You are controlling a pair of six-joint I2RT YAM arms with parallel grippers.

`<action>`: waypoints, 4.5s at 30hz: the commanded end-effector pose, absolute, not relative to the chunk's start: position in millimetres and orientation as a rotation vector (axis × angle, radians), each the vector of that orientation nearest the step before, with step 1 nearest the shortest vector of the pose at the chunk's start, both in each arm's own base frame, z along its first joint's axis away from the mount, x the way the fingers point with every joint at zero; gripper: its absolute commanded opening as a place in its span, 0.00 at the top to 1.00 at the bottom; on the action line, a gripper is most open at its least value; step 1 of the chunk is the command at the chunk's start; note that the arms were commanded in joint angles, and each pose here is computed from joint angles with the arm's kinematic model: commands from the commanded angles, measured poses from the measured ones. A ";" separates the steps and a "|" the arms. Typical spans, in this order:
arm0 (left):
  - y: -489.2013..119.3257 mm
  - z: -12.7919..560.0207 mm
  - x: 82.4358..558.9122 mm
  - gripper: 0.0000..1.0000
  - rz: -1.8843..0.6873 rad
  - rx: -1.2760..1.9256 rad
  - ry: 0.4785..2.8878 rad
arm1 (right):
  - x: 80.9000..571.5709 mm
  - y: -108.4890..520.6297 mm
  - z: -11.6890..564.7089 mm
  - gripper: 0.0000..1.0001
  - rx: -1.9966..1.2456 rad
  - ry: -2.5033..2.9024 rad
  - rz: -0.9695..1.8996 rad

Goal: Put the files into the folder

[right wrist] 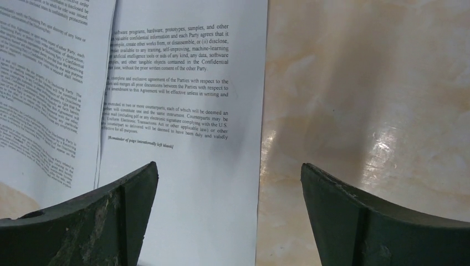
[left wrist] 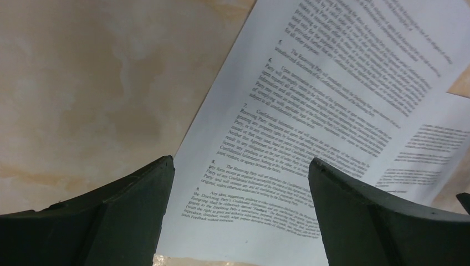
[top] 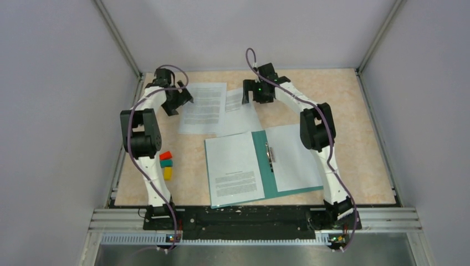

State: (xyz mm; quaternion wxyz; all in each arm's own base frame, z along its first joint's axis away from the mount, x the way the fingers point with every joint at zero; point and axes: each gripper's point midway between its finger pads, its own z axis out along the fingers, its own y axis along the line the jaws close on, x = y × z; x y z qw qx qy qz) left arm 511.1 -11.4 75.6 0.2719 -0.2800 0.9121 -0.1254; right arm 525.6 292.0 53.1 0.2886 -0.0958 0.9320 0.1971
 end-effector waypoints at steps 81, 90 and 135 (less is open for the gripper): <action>-169.2 90.6 544.0 0.26 -0.689 -0.381 2.490 | 523.0 377.7 87.9 0.93 -0.330 2.291 1.215; -123.6 161.9 568.1 0.19 -0.750 -0.332 2.274 | 547.7 373.1 161.8 1.00 -0.375 2.057 1.239; -191.9 436.3 369.6 0.51 -1.341 0.392 1.482 | 349.4 324.8 419.8 1.00 -0.739 1.526 1.498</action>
